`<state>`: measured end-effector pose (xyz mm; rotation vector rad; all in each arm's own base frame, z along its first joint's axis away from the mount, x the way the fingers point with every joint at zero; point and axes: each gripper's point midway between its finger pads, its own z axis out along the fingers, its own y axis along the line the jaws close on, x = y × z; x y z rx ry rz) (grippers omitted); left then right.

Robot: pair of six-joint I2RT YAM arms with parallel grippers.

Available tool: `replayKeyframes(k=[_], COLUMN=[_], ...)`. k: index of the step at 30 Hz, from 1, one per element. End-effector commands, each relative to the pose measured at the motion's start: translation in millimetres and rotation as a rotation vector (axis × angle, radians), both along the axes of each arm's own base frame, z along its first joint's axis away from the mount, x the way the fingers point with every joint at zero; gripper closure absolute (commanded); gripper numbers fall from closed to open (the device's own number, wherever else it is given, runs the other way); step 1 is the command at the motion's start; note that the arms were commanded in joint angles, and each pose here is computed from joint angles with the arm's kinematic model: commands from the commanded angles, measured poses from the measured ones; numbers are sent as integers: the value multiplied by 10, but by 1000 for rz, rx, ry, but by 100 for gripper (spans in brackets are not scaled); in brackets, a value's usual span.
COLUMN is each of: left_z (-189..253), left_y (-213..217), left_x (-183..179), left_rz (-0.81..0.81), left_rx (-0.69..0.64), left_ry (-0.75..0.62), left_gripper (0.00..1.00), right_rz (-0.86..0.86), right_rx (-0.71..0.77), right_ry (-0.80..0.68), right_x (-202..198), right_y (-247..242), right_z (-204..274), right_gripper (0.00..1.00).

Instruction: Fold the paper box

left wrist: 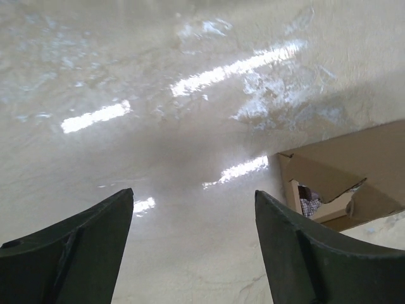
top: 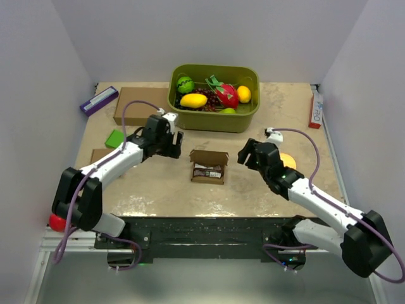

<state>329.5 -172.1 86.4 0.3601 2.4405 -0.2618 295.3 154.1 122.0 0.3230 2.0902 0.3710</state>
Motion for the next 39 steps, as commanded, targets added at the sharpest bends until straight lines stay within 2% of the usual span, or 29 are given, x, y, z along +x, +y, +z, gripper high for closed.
replayKeyframes(k=[1, 2, 4, 7, 10, 18, 30, 39], left_z=[458, 542, 739, 925, 971, 646, 380, 316], left_y=[118, 75, -38, -315, -468, -621, -773, -807], left_x=[96, 102, 151, 156, 214, 257, -3, -120], left_rz=[53, 59, 51, 14, -4, -41, -100, -93], left_rx=[-142, -204, -277, -429, -504, -527, -552, -577], left_ry=[-54, -48, -70, -24, 5, 114, 224, 239], left_gripper=[18, 18, 18, 17, 17, 19, 24, 28], right_rz=[37, 72, 112, 193, 233, 221, 231, 197], right_rx=[48, 86, 96, 177, 248, 220, 272, 311], right_ry=[28, 22, 72, 102, 109, 168, 217, 202], right_x=[-91, -69, -74, -37, 15, 139, 69, 40], right_y=[19, 128, 242, 518, 705, 785, 858, 819], right_z=[193, 350, 350, 511, 612, 366, 153, 54], right_gripper=[28, 28, 28, 28, 28, 29, 31, 40])
